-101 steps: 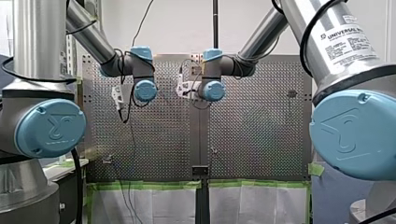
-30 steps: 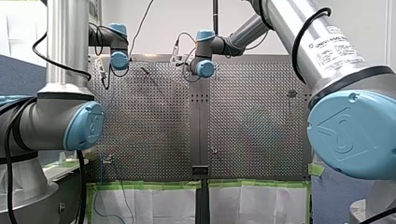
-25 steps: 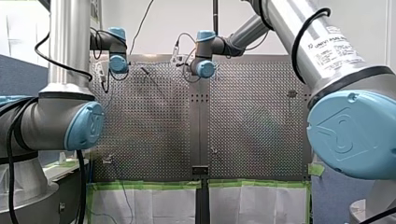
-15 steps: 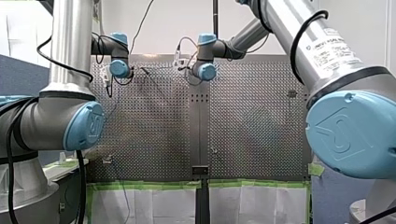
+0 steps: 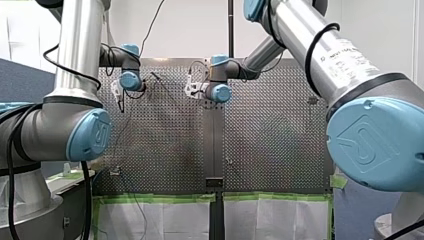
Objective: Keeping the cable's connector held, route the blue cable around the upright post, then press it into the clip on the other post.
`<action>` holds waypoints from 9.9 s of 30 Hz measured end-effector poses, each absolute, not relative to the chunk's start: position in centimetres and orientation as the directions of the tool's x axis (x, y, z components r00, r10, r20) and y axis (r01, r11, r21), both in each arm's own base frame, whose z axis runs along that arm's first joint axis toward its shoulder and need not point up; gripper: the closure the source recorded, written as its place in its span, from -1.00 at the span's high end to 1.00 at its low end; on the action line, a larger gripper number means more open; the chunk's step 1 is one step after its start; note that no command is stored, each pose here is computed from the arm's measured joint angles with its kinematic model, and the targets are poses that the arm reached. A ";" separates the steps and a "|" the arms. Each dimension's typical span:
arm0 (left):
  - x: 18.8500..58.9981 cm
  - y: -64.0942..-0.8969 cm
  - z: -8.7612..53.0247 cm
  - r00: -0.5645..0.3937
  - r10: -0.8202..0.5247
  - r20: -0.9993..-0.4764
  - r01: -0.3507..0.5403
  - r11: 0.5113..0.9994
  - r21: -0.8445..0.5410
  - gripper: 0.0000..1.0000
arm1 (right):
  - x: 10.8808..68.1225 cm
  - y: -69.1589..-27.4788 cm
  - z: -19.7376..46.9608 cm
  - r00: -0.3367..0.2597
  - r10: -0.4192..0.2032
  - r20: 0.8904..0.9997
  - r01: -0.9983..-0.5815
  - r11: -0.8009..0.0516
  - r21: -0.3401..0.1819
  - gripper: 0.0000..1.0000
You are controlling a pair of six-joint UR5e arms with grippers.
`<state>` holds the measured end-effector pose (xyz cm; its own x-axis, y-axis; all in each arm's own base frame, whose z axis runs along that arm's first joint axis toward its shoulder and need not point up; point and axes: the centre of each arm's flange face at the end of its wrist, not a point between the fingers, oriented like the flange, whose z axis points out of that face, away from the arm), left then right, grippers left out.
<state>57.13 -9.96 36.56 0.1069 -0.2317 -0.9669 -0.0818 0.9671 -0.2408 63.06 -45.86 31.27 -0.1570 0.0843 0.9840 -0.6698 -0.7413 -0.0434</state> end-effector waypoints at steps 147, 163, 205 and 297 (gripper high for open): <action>58.5 -12.4 28.7 -0.046 -0.435 -0.899 -0.078 0.899 -0.430 1.00 | 38.5 -38.0 -10.3 0.085 -0.190 0.978 -0.925 -0.381 0.006 -1.00; 57.7 -12.0 28.2 -0.066 -0.434 -0.899 -0.173 0.892 -0.418 1.00 | 36.7 -37.5 -9.0 0.066 -0.189 0.980 -0.923 -0.385 -0.012 -1.00; 54.4 -12.0 26.0 -0.112 -0.769 -0.630 -0.080 0.639 -0.765 1.00 | 37.0 -37.7 -8.9 0.077 -0.170 0.982 -0.911 -0.413 0.000 -1.00; 38.2 -12.1 40.1 0.017 -0.834 -0.552 0.153 0.547 -0.823 1.00 | 37.3 -37.7 -8.8 0.053 -0.173 0.983 -0.902 -0.430 -0.027 -1.00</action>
